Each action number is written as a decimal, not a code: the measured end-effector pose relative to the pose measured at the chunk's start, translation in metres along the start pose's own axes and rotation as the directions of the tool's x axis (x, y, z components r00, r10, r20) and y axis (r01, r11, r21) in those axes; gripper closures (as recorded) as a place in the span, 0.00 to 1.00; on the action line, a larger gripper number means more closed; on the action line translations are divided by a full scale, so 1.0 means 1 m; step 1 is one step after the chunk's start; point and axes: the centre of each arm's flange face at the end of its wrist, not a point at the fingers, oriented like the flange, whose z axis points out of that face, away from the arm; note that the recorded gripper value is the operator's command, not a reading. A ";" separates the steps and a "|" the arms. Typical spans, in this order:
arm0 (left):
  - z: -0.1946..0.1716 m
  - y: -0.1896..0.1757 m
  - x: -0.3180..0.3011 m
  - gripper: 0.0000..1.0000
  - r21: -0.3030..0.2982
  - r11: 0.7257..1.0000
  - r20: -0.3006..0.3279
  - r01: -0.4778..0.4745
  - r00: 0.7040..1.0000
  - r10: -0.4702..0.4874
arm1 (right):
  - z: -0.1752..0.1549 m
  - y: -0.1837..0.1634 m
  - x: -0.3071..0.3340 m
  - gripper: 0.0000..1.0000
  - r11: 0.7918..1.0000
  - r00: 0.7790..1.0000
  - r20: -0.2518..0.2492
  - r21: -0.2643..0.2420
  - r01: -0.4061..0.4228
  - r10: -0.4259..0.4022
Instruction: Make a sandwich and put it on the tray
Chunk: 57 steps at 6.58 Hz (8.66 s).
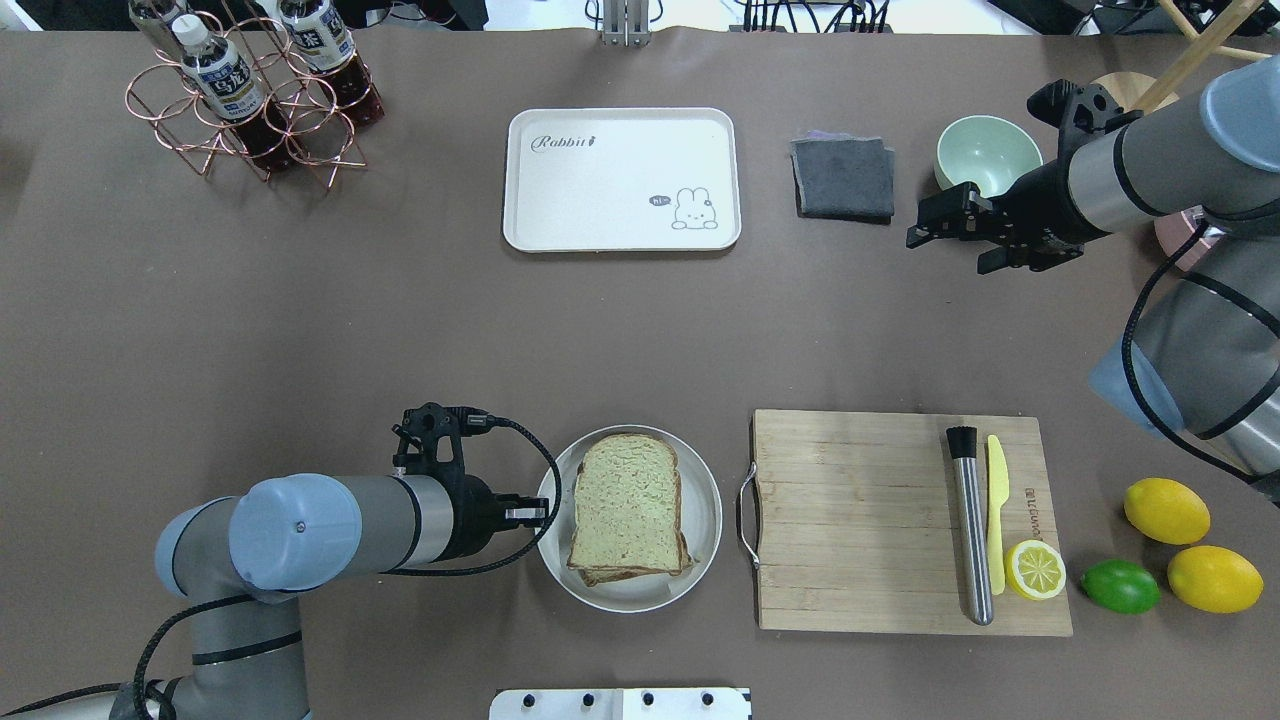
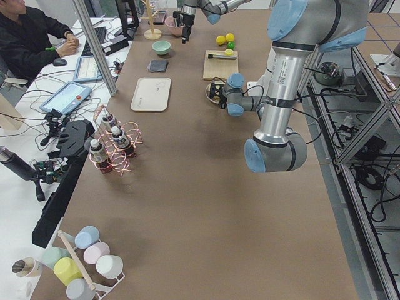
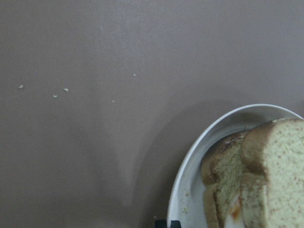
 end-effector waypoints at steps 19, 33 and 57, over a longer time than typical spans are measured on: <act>0.046 -0.394 -0.009 1.00 0.144 0.985 0.150 0.093 0.982 -0.115 | 0.002 0.000 -0.003 0.01 1.000 1.000 -0.001 0.007 0.005 -0.005; 0.069 -0.362 -0.005 1.00 0.249 0.914 0.076 0.322 0.934 -0.350 | 0.004 -0.012 0.000 0.01 1.000 1.000 -0.012 0.016 0.022 -0.021; -0.424 -0.342 -0.501 0.02 -0.244 0.966 0.393 -0.086 0.902 0.180 | -0.155 -0.120 0.356 0.00 0.948 0.920 -0.310 -0.279 0.153 -0.239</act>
